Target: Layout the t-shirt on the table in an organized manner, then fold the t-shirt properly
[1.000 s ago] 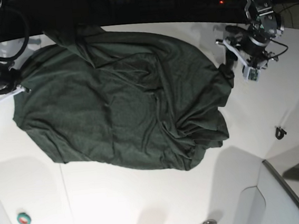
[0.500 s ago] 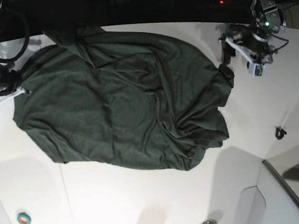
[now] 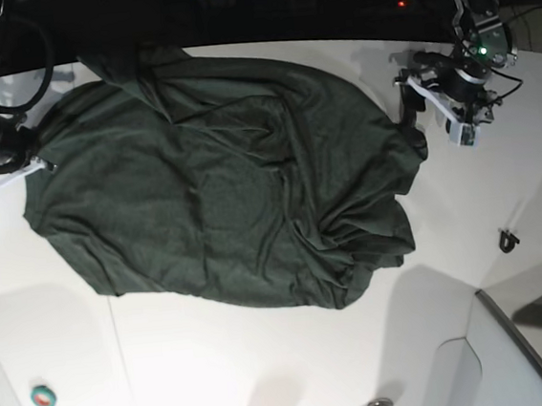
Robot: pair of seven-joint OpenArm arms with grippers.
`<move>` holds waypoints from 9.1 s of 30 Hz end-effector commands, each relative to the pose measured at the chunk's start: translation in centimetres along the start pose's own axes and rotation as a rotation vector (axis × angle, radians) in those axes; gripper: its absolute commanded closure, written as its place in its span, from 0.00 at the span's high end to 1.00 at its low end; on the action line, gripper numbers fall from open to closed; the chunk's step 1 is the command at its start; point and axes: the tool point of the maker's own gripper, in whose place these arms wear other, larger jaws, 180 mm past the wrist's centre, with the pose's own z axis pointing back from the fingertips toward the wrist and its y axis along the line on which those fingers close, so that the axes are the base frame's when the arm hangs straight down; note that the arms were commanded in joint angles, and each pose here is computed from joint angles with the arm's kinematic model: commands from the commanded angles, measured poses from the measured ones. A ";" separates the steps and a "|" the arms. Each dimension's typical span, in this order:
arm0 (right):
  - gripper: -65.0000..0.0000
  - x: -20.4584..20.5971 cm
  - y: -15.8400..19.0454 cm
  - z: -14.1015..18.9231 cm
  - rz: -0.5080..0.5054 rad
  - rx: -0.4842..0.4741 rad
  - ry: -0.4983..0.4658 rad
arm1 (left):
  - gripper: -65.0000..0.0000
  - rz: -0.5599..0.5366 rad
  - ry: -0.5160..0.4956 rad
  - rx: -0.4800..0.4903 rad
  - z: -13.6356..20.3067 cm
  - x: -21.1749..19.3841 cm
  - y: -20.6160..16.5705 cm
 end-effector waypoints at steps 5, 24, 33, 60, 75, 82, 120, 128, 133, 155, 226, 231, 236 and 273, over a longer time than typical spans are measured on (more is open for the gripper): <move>0.02 1.9 0.3 0.5 0.009 0.008 -0.050 | 0.73 -0.003 -0.008 0.002 0.6 -0.3 0.3; 0.02 2.3 0.6 0.6 0.008 0.014 -0.055 | 0.72 0.018 -0.077 0.000 -1.4 3.5 0.5; 0.02 2.2 0.5 0.5 0.008 0.012 -0.054 | 0.71 0.016 -0.026 -0.093 -3.9 2.5 -2.5; 0.02 1.7 4.1 3.3 -0.018 0.180 -0.022 | 0.00 -0.381 0.067 0.060 5.5 2.4 3.0; 0.02 -0.2 0.8 0.3 -0.060 0.099 0.100 | 0.00 -0.483 0.183 0.090 5.9 -0.4 3.2; 0.02 6.3 4.3 2.3 -0.015 0.171 0.002 | 0.00 -0.552 0.181 0.070 5.8 2.6 2.7; 0.58 -4.2 8.0 4.2 0.334 0.179 -0.015 | 0.00 -0.552 0.338 -0.004 7.1 -3.7 1.0; 0.58 -8.1 15.5 2.0 0.525 0.312 0.090 | 0.00 -0.550 0.339 -0.005 7.1 -3.7 0.9; 0.58 -8.5 15.7 1.0 0.546 0.301 0.119 | 0.00 -0.549 0.340 -0.006 7.1 -3.8 0.9; 0.02 -7.6 19.3 5.6 0.608 0.417 0.042 | 0.00 -0.545 0.341 -0.008 7.1 -3.9 0.8; 0.63 13.7 32.1 3.1 0.542 0.420 -0.380 | 0.00 -0.551 0.339 -0.006 7.2 -3.8 0.8; 0.82 8.7 26.8 4.1 0.527 0.428 -0.316 | 0.00 -0.554 0.349 -0.010 7.4 -4.2 0.8; 0.73 0.8 19.1 5.5 0.329 0.413 -0.250 | 0.00 -0.554 0.349 -0.010 7.4 -4.2 0.8; 0.06 2.1 3.0 3.0 0.068 0.073 -0.186 | 0.00 -0.563 0.309 0.083 9.6 -2.2 3.1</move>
